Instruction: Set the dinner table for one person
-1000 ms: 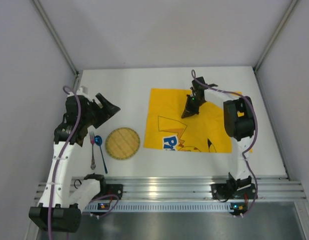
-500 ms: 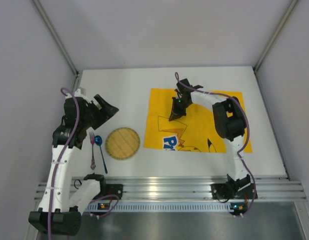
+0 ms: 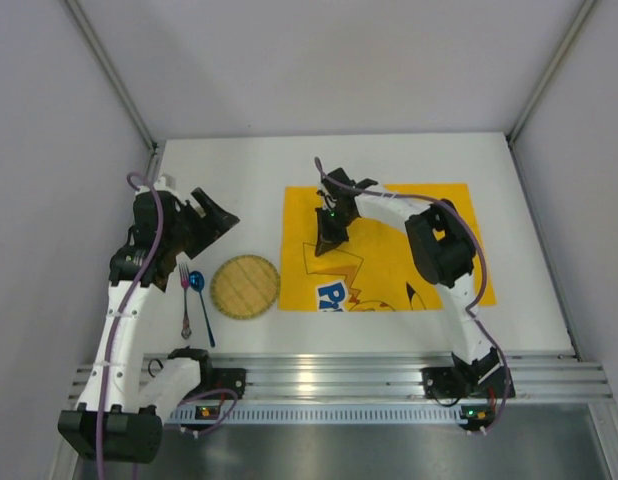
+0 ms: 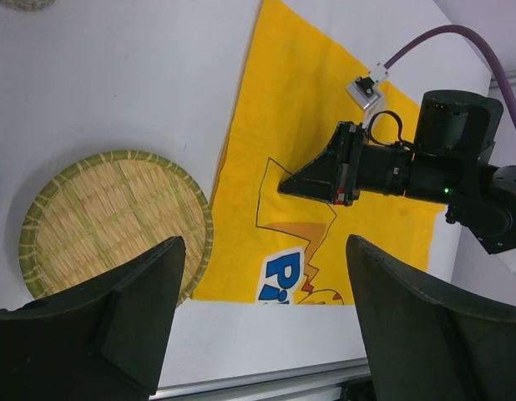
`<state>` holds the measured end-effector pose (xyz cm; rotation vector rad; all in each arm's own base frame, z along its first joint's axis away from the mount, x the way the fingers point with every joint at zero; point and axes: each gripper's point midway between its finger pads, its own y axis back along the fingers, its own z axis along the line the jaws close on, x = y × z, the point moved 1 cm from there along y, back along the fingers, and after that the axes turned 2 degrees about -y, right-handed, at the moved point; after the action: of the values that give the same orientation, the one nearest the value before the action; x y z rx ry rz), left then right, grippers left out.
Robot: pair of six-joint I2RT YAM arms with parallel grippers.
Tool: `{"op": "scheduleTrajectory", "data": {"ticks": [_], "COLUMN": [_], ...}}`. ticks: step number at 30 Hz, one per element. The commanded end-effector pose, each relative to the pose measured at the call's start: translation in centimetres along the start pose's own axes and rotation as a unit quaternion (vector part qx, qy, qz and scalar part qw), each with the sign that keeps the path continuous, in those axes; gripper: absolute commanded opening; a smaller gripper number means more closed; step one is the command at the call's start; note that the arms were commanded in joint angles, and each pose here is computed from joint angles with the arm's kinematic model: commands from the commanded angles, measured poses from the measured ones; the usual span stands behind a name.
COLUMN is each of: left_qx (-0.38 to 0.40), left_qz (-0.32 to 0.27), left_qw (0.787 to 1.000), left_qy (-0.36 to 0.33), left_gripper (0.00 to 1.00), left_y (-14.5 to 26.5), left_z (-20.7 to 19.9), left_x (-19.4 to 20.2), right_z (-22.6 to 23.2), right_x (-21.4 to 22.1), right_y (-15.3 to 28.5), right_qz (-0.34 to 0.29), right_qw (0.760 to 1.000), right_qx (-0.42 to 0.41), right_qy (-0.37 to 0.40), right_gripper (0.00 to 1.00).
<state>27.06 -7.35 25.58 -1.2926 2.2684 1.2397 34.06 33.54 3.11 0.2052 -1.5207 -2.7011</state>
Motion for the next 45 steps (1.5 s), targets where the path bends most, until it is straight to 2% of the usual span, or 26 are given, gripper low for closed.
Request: {"op": "scheduleTrajectory", "data": {"ticks": [1, 10, 12, 13, 15, 16, 17, 18, 21, 22, 23, 25, 28, 36, 41, 45], "left_qx": [0.015, 0.010, 0.006, 0.006, 0.003, 0.002, 0.000, -0.003, -0.017, -0.029, -0.037, -0.058, -0.091, -0.143, -0.161, -0.175], "left_qz": [-0.020, -0.019, -0.017, -0.017, -0.014, -0.013, -0.012, -0.010, 0.009, 0.024, 0.034, 0.055, 0.069, 0.095, 0.119, 0.154], "left_qw": [1.000, 1.000, 1.000, 1.000, 1.000, 1.000, 1.000, 1.000, 1.000, 0.999, 0.999, 0.997, 0.993, 0.985, 0.979, 0.971], "left_qy": [-0.003, -0.012, -0.016, -0.017, -0.019, -0.021, -0.023, -0.024, -0.024, -0.021, -0.019, -0.012, -0.005, 0.001, 0.028, 0.054], "left_gripper": [0.83, 0.83, 0.83, 0.83, 0.83, 0.83, 0.83, 0.83, 0.84, 0.83, 0.83, 0.82, 0.82, 0.81, 0.79, 0.74], "left_y": [0.0, -0.1, -0.2, -0.2, -0.2, -0.2, -0.2, -0.2, -0.8, -1.2, -1.5, -2.1, -2.5, -2.5, -3.3, -3.5], "left_z": [-0.9, -0.6, -0.4, -0.4, -0.2, -0.1, 0.0, 0.2, 1.3, 2.2, 2.7, 4.2, 6.2, 9.1, 9.9, 10.5], "left_x": [-1.0, -1.0, -0.9, -0.9, -0.7, -0.6, -0.5, -0.3, 0.8, 1.7, 2.2, 3.7, 5.2, 7.4, 8.5, 10.3], "right_z": [-0.7, 2.3, 4.4, 5.2, 7.3, 7.8, 8.2, 8.8, 8.3, 7.9, 6.8, 6.4, 6.3, 10.1, 12.1, 13.1], "right_x": [1.4, -0.2, -0.9, -1.2, -1.8, -2.0, -2.3, -2.7, -3.2, -3.3, -3.2, -2.8, -1.1, 3.5, 4.0, 2.8], "right_y": [-1.3, 0.1, 1.5, 2.2, 4.8, 5.8, 6.9, 8.8, 11.9, 12.6, 12.7, 13.7, 13.0, 8.1, 5.0, 3.4], "right_qz": [0.025, 0.010, 0.004, 0.000, -0.014, -0.020, -0.029, -0.044, -0.069, -0.076, -0.075, -0.083, -0.063, 0.013, 0.045, 0.046], "right_qw": [0.999, 0.999, 0.997, 0.996, 0.991, 0.989, 0.988, 0.985, 0.983, 0.983, 0.985, 0.984, 0.984, 0.977, 0.970, 0.967], "right_qx": [0.018, -0.028, -0.066, -0.081, -0.119, -0.128, -0.136, -0.148, -0.156, -0.155, -0.148, -0.147, -0.155, -0.205, -0.230, -0.244], "right_qy": [0.009, 0.022, 0.039, 0.047, 0.063, 0.066, 0.069, 0.073, 0.067, 0.065, 0.056, 0.057, 0.054, 0.061, 0.063, 0.057], "right_gripper": [0.00, 0.00, 0.05, 0.14, 0.23, 0.33, 0.39, 0.54, 0.79, 0.90, 0.93, 0.96, 0.96, 0.93, 0.89, 0.88]}}
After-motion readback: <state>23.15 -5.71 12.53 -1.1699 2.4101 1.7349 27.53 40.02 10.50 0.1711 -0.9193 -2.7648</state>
